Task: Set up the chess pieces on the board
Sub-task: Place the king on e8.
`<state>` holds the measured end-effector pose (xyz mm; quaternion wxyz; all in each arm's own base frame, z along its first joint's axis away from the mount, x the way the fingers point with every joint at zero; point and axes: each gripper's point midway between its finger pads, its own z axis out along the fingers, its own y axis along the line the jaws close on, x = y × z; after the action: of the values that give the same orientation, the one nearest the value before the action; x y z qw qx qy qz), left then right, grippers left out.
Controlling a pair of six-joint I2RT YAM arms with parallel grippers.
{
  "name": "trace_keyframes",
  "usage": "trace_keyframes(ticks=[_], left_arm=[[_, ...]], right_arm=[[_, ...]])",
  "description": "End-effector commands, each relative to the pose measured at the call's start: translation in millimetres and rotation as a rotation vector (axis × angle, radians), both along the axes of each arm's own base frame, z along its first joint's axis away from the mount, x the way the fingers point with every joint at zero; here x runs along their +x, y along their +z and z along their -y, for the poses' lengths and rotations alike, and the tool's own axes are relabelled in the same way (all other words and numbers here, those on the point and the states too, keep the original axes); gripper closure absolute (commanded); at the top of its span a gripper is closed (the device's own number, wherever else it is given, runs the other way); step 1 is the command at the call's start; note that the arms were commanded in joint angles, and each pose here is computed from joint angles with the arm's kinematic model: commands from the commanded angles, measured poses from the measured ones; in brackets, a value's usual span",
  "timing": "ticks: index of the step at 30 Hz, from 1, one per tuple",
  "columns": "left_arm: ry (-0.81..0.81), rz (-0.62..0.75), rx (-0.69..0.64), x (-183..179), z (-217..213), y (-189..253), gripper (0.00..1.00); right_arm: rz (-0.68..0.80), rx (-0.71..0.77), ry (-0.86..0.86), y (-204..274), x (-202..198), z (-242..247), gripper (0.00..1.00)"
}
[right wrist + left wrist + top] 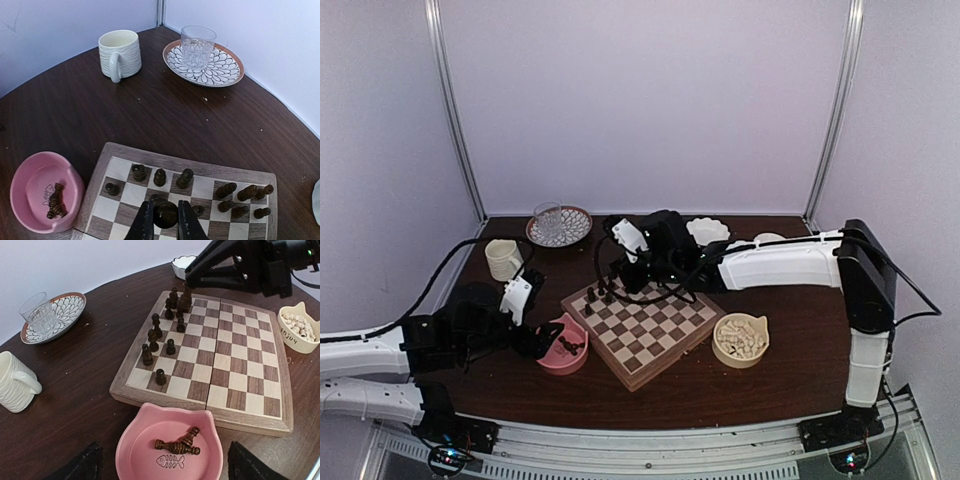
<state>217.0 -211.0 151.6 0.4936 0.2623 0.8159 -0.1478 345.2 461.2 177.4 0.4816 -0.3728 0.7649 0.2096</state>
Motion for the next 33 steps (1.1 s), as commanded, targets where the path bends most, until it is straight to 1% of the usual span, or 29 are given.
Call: trace_keyframes(ticks=[1, 5, 12, 16, 23, 33], left_arm=[[0.055, -0.018, 0.016, 1.9, -12.9, -8.3, 0.18], [0.057, -0.046, 0.015, 2.7, -13.3, -13.9, 0.24], [0.069, -0.125, 0.010, 7.8, -15.6, -25.3, 0.27], [0.079, -0.132, -0.001, 9.3, -18.8, -26.1, 0.27], [0.087, -0.141, -0.006, 10.0, -21.0, -26.8, 0.28], [0.085, -0.148, -0.004, 10.2, -20.5, -28.5, 0.28]], right_arm=[[-0.031, -0.058, -0.064, -6.7, 28.2, 7.1, 1.00], [-0.057, -0.090, -0.065, -25.3, 37.5, 6.5, 1.00], [-0.060, -0.119, -0.059, -43.2, 51.8, -3.5, 1.00], [-0.070, -0.133, -0.045, -52.3, 53.9, -9.9, 1.00], [-0.068, -0.172, -0.068, -66.6, 60.9, -5.4, 1.00], [-0.068, -0.169, -0.087, -73.5, 69.5, -2.6, 1.00]])
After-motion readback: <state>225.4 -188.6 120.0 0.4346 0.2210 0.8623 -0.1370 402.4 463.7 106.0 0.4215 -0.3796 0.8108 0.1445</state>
